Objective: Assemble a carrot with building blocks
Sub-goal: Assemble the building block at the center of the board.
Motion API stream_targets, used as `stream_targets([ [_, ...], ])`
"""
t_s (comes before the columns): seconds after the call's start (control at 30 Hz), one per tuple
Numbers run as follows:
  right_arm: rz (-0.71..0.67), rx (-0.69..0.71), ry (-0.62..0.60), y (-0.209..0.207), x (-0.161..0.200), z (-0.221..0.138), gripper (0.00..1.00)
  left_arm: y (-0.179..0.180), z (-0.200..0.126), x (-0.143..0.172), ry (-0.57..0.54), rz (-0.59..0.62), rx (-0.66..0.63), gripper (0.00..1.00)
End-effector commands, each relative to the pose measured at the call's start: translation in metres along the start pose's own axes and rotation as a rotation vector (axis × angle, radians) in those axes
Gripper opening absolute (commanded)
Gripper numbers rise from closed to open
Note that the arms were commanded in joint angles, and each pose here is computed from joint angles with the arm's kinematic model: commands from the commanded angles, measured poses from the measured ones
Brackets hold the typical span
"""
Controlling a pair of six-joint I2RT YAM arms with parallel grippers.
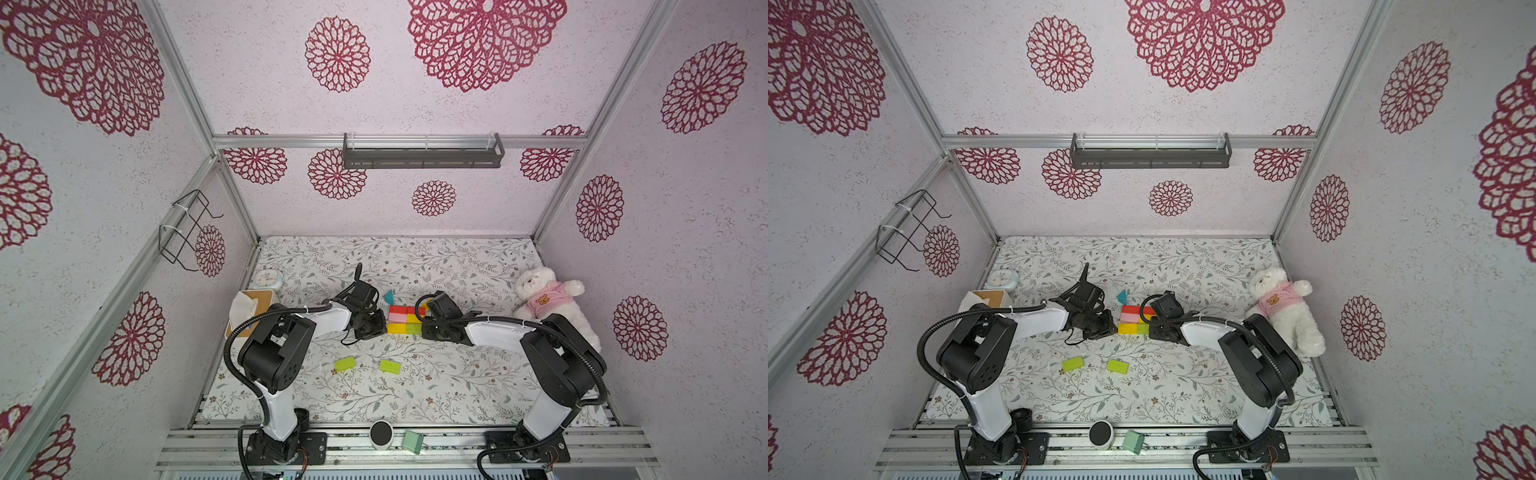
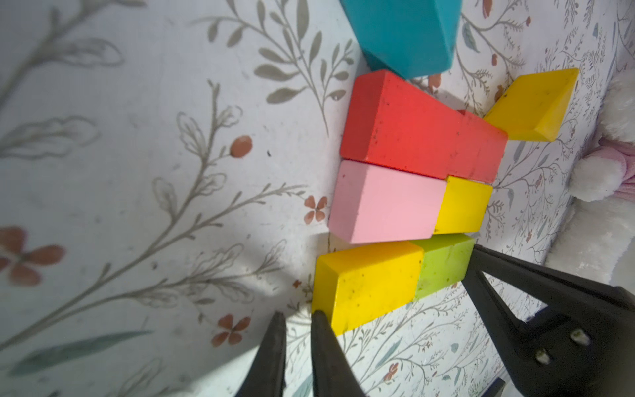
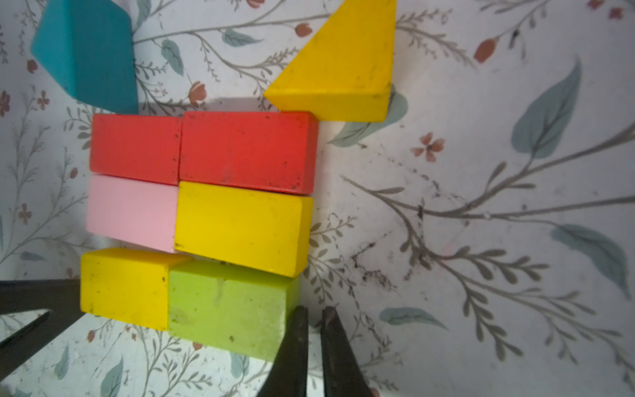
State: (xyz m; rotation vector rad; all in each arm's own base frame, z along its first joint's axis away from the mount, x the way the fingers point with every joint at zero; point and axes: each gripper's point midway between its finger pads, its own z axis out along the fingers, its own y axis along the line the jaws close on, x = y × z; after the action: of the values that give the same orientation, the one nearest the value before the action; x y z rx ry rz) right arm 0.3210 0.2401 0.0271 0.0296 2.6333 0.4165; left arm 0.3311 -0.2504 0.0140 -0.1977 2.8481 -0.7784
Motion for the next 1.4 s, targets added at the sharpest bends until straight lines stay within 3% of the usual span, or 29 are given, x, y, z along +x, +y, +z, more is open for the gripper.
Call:
stream_targets([
  [0.0,-0.010,-0.037,-0.021,0.016,-0.008,-0.003,0.15,-0.002,0.005,-0.003,0.008,-0.003,0.006,0.19],
  [0.7,0.018,-0.018,-0.041,0.013,-0.012,-0.006,0.19,-0.005,0.005,-0.006,0.011,0.024,0.007,0.19],
  [0.97,0.029,0.013,-0.106,0.005,-0.025,-0.027,0.34,-0.007,-0.010,-0.014,-0.048,0.034,-0.007,0.19],
  [1.23,0.040,0.030,-0.126,-0.005,-0.020,-0.053,0.38,-0.004,-0.024,-0.016,-0.085,0.032,-0.011,0.20],
  [1.37,-0.028,0.048,-0.116,0.006,-0.005,-0.069,0.40,-0.002,-0.031,-0.013,-0.096,0.030,-0.014,0.20],
])
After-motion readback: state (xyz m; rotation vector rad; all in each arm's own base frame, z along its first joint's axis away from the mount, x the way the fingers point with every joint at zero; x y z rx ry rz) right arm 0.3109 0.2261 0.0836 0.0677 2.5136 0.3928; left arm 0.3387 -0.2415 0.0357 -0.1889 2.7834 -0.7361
